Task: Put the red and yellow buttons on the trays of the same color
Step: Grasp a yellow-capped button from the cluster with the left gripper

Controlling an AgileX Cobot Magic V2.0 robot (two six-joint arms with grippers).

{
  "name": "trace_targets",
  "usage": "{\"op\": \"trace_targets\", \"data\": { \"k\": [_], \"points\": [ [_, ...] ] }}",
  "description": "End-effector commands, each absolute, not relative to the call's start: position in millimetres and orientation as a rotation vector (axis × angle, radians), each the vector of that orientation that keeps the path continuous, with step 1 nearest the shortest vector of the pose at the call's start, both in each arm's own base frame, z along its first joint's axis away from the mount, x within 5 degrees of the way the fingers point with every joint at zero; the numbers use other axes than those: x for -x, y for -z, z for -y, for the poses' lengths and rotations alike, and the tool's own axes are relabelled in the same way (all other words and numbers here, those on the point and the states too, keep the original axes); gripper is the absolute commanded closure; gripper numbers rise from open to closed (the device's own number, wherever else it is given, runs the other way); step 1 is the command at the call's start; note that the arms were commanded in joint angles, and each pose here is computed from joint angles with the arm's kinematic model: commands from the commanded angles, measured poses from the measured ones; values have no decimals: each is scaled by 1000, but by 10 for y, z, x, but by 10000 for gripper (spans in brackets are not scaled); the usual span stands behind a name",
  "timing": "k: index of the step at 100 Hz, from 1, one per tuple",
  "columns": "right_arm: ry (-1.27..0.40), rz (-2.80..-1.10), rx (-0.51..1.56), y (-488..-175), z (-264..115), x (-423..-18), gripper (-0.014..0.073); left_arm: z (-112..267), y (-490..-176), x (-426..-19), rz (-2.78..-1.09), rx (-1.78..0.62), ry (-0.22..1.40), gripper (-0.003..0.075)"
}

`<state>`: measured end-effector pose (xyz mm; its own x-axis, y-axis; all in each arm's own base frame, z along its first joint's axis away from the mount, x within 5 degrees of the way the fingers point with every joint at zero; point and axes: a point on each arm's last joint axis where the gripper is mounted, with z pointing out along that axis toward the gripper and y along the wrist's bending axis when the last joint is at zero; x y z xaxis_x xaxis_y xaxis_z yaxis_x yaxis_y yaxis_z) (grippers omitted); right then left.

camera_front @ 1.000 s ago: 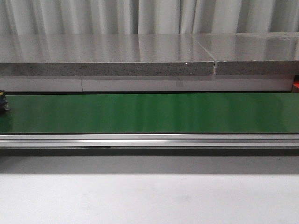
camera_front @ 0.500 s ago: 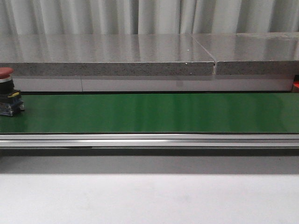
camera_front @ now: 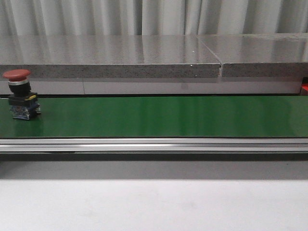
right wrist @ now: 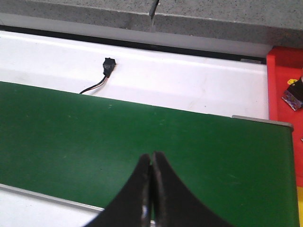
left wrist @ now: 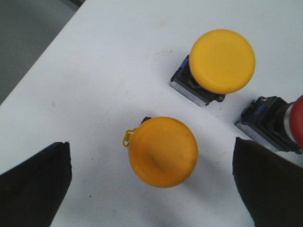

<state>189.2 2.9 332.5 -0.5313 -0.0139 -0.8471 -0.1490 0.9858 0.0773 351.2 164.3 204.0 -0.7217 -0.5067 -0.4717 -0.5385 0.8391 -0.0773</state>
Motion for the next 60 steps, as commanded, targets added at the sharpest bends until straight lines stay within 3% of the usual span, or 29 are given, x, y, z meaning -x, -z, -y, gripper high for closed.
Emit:
{"op": "trace_targets", "data": {
  "k": [1, 22, 29, 60],
  "points": [
    [-152, -2040, 100, -3476, -22, -1889, 662, -1687, -2254, -3569, -2427, 746, -104, 48],
    [-152, -2040, 100, -3476, -22, -1889, 662, -1699, -2192, -3594, -2430, 748, -103, 51],
    [-152, -2040, 100, -3476, -22, -1889, 662, -1699, -2192, -3594, -2430, 748, -103, 90],
    [-152, -2040, 100, -3476, -22, -1889, 662, -1686, -2225, -3576, -2434, 757, -93, 574]
  ]
}}
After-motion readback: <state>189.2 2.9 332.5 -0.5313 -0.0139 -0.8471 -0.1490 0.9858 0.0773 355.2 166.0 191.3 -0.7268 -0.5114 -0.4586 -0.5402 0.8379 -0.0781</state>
